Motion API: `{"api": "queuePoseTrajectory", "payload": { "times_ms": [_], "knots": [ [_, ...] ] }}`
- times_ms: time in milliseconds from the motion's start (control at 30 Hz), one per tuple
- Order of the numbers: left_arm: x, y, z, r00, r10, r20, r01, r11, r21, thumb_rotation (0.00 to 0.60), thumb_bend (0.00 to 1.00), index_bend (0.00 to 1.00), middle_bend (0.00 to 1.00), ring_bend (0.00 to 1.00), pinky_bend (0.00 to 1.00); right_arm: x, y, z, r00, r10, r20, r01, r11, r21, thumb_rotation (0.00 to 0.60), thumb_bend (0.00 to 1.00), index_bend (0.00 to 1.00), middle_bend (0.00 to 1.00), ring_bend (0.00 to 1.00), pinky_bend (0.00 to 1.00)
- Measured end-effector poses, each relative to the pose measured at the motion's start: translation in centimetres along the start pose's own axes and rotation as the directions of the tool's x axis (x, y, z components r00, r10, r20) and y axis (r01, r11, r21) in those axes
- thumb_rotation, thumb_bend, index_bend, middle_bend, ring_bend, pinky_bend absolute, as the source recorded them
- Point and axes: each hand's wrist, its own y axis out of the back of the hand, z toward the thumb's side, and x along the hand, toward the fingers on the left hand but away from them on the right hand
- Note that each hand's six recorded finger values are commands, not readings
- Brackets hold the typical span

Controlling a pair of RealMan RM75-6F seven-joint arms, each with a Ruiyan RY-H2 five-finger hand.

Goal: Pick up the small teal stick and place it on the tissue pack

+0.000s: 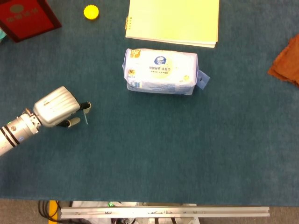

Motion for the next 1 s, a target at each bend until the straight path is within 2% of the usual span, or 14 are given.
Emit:
{"api": "queuePoseTrajectory", "payload": {
  "times_ms": [1000],
  "knots": [
    [0.6,-1.4,0.2,0.999,-0.040,0.007,0.040,0.999,0.019,0.600,0.28,0.47,1.00,1.00,0.98,0.1,-0.1,0.5,1.000,0.004,-0.003,-0.004,1.000,0.008,0.600,0.32,0.14,0.33,0.29,0.43]
  ]
}}
